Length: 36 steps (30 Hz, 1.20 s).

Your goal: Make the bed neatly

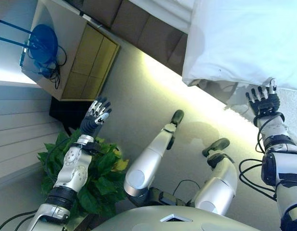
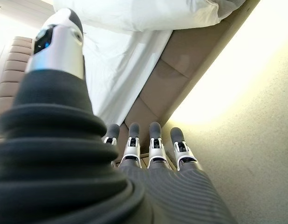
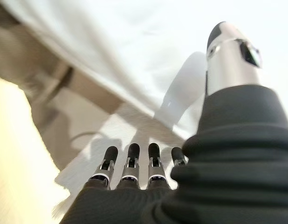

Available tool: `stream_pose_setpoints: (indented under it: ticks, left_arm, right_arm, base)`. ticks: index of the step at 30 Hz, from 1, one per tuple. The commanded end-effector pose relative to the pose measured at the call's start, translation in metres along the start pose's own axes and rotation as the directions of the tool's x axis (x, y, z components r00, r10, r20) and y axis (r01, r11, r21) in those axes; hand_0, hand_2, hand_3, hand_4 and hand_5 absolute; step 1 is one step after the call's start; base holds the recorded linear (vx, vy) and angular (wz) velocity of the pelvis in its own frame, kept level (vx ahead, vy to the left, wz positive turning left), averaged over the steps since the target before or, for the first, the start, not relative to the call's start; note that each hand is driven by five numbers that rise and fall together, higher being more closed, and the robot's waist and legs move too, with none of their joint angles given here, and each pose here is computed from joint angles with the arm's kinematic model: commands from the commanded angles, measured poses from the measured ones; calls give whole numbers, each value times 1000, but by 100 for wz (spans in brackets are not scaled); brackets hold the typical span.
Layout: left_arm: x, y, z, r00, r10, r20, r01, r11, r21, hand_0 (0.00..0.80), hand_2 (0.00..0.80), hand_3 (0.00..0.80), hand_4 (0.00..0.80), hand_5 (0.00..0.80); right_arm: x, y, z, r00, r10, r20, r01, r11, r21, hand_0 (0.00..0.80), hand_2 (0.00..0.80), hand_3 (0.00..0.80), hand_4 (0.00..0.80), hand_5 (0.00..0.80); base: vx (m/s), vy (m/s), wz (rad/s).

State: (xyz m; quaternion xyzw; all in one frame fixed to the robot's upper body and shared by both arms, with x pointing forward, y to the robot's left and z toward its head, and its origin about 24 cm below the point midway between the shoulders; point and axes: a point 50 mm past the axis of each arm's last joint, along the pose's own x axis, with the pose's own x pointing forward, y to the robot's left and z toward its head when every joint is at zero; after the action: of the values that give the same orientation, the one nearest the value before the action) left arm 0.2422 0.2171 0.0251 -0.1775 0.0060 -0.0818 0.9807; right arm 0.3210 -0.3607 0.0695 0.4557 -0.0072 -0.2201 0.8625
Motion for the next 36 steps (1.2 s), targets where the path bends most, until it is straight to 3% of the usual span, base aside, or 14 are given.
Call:
stream_pose_setpoints:
  ticks: [1, 9, 20, 21, 22, 36]
  left_arm:
    - [-5, 8, 15, 997, 7, 82, -9, 1000, 26, 0, 0, 0, 0, 0]
    - [-3, 7, 20, 994, -11, 106, 7, 999, 33, 0, 0, 0, 0, 0]
    - [0, 1, 27, 990, -54, 127, 51, 998, 29, 0, 0, 0, 0, 0]
    - [-1, 0, 27, 990, -53, 130, 50, 998, 28, 0, 0, 0, 0, 0]
    - [-1, 1, 27, 990, -49, 131, 46, 999, 25, 0, 0, 0, 0, 0]
    - [-2, 5, 33, 989, -34, 141, 33, 999, 12, 0, 0, 0, 0, 0]
  right_arm:
    - [-1, 11, 45, 992, 51, 115, -58, 997, 60, 0, 0, 0, 0, 0]
    - [-2, 20, 71, 980, 85, 180, -117, 978, 173, 0, 0, 0, 0, 0]
    - [-1, 43, 90, 965, 157, 208, -183, 976, 114, 0, 0, 0, 0, 0]
    - [-1, 46, 91, 963, 165, 215, -192, 975, 109, 593, 593, 593, 593, 593]
    - [-1, 48, 92, 960, 176, 217, -202, 973, 107, 800, 800, 800, 800, 800]
    - [5, 51, 47, 955, 283, 92, -285, 958, 17, 800, 800, 800, 800, 800]
  base:
    - [0, -16, -5]
    - [-2, -5, -3]
    - [3, 13, 0]
    - [4, 31, 2]
    - [7, 33, 3]
    - [2, 3, 0]
